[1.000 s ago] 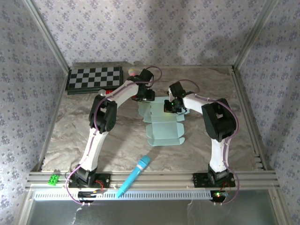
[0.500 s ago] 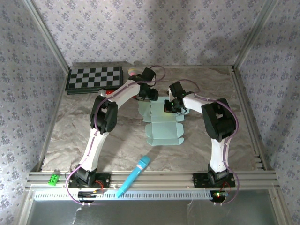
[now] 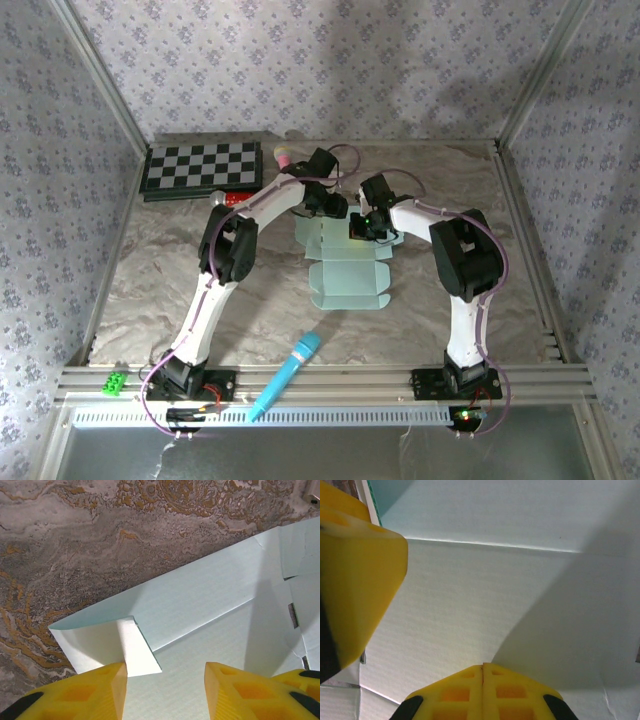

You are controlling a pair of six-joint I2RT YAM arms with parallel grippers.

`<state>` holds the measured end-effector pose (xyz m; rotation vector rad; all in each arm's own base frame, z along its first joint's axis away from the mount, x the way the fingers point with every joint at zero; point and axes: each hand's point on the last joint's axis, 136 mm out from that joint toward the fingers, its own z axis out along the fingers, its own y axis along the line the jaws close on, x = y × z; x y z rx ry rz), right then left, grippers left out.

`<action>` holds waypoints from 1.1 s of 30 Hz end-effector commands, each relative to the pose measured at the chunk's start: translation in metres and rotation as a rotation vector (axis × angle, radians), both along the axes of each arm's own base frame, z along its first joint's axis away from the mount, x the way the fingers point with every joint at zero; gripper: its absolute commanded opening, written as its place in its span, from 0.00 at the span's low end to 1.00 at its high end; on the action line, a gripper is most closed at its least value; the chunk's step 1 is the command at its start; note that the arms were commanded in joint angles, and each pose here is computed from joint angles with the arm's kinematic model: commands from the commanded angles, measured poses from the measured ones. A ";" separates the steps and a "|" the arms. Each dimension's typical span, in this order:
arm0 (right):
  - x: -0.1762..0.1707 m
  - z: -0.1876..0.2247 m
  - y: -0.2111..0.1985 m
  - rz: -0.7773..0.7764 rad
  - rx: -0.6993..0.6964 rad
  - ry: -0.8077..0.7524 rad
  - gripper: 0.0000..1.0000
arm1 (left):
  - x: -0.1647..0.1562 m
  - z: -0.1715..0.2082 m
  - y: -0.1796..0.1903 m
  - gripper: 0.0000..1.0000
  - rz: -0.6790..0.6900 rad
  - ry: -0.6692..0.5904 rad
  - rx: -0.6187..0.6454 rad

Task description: Fold the paper box

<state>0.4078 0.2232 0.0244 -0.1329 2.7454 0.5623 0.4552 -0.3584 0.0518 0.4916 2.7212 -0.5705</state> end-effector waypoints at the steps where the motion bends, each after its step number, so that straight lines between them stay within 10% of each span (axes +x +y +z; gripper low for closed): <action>1: -0.029 -0.036 -0.010 0.015 -0.073 0.129 0.00 | 0.001 0.025 -0.006 0.44 -0.021 -0.017 -0.048; 12: -0.028 -0.032 -0.012 -0.007 -0.067 0.112 0.00 | -0.031 0.104 0.043 0.51 0.076 -0.147 -0.005; 20: -0.027 -0.031 -0.011 -0.009 -0.064 0.108 0.00 | -0.088 0.059 0.100 0.54 0.259 -0.044 0.066; 33: -0.029 -0.036 -0.009 -0.010 -0.066 0.119 0.00 | -0.117 0.010 0.068 0.55 0.284 0.089 -0.052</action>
